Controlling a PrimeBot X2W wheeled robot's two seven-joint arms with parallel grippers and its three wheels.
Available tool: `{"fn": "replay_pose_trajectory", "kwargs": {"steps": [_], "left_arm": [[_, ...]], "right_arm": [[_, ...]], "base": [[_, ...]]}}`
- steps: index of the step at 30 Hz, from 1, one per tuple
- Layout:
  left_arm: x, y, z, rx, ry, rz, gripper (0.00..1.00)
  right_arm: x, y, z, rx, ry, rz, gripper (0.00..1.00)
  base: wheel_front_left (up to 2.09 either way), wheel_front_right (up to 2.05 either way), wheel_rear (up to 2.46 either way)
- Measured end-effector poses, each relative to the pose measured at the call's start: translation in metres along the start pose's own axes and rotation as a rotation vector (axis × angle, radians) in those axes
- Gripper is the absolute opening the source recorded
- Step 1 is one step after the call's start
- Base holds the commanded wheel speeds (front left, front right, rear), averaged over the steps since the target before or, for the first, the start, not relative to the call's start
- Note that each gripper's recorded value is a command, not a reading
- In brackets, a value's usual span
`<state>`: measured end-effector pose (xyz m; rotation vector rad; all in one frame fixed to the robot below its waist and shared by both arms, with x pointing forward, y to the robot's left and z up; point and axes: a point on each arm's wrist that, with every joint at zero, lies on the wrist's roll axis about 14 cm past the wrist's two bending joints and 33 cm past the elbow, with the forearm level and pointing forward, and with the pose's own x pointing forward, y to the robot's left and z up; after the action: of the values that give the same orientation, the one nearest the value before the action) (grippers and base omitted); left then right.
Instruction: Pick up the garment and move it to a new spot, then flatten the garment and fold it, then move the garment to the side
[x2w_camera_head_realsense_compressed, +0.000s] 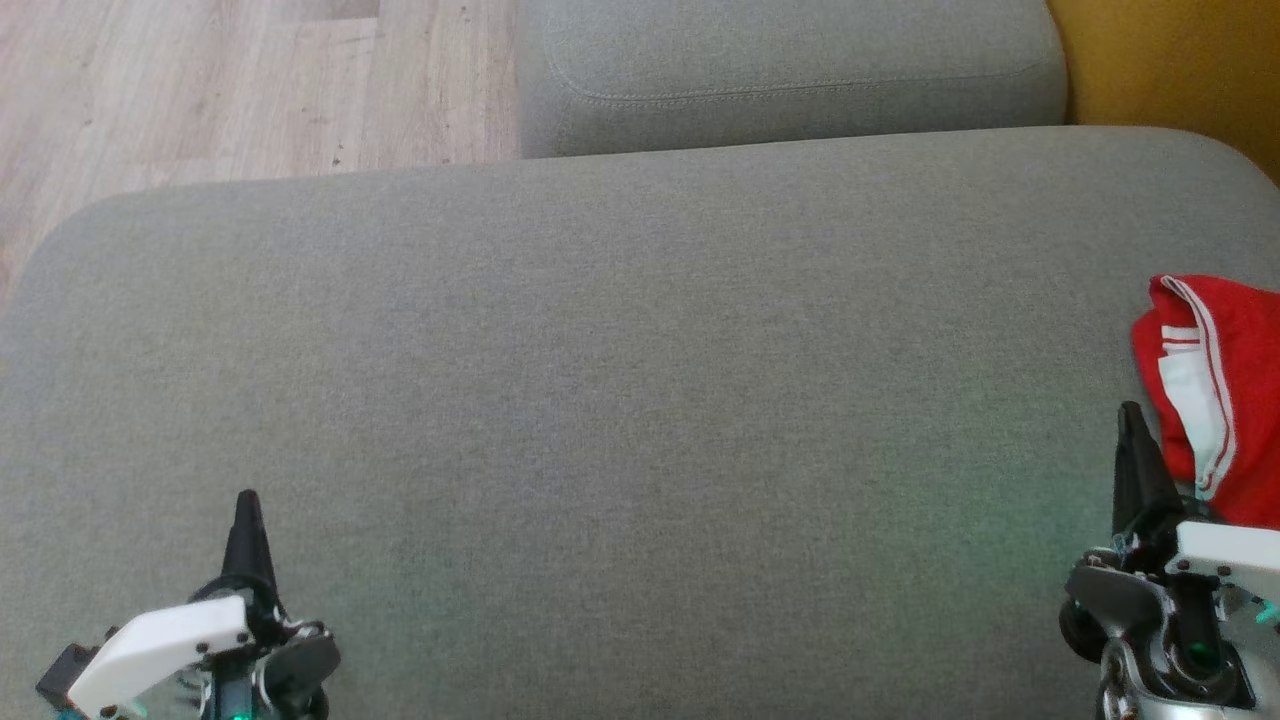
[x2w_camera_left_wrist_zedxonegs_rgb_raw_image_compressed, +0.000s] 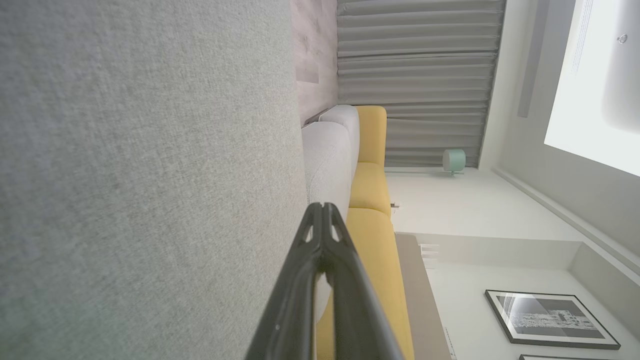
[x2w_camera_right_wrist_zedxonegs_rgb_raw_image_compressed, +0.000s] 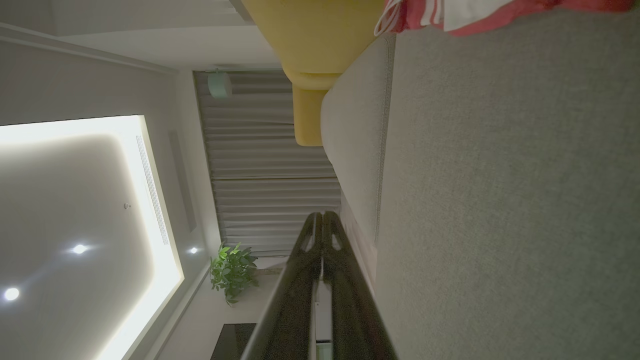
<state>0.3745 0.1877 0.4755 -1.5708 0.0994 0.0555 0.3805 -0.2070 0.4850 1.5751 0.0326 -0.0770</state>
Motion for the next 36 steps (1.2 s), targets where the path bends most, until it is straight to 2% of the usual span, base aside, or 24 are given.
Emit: {"fn": "replay_pose_trajectory", "kwargs": {"steps": [36], "left_arm": [[0.0000, 0.0000, 0.0000, 0.000, 0.000, 0.000, 0.00]], "right_arm": [[0.0000, 0.0002, 0.0000, 0.000, 0.000, 0.001, 0.00]], "base": [[0.00, 0.00, 0.00]]}}
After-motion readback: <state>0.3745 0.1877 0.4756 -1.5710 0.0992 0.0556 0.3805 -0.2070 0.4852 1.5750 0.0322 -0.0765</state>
